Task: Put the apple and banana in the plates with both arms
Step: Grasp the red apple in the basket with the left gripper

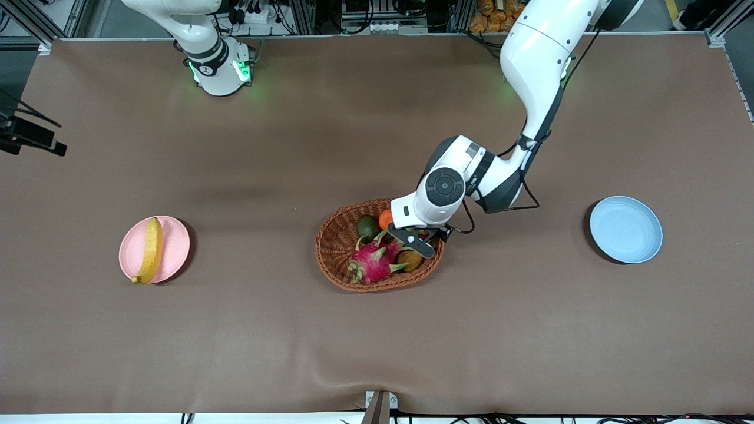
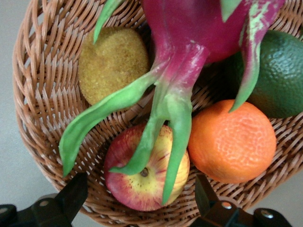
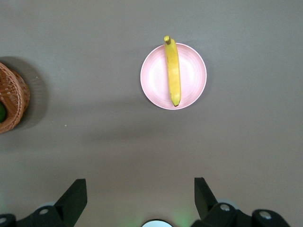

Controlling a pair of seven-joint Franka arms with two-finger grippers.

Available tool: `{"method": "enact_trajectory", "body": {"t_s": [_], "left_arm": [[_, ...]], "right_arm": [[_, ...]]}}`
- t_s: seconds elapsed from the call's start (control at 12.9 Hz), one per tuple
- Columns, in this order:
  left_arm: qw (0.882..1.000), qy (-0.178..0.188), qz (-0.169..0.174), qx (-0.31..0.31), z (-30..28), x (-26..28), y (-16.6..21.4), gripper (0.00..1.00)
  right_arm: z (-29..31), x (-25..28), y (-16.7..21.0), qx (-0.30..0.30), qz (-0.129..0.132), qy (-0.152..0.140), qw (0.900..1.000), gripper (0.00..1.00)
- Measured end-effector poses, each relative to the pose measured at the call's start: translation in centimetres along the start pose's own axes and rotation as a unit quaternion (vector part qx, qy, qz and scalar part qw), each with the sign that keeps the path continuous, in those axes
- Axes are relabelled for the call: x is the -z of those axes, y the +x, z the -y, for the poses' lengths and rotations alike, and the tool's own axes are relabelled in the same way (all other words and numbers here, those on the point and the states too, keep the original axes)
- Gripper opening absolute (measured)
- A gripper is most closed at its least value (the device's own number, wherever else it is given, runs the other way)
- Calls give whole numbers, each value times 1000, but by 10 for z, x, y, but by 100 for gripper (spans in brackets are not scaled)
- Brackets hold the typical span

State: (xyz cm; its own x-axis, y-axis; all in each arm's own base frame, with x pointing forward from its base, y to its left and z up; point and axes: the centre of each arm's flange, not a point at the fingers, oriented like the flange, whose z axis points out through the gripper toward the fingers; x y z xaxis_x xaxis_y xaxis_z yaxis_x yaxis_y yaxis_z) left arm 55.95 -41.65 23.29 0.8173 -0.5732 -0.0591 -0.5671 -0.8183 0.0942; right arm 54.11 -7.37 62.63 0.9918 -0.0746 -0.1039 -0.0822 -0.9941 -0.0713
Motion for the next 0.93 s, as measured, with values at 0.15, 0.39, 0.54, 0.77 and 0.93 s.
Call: {"method": "enact_trajectory", "body": {"t_s": [0.15,0.39,0.54,0.77,0.93], "left_arm": [[1000,-1,2,1,0,-5,0,100],[1000,-1,2,20,0,-9,0,90],[1000,-2,2,27,0,-9,0,74],[999,-2,1,44,0,-8,1,73],[999,-2,-3,53,0,-6,2,73]], "right_arm": [[9,2,-1,9,-1,-16,1000,100],[33,2,1,33,-6,-48,998,100],[36,2,2,36,-11,-48,998,100],[24,2,5,34,-20,-45,998,100],[25,1,4,36,-19,-44,998,100]]}}
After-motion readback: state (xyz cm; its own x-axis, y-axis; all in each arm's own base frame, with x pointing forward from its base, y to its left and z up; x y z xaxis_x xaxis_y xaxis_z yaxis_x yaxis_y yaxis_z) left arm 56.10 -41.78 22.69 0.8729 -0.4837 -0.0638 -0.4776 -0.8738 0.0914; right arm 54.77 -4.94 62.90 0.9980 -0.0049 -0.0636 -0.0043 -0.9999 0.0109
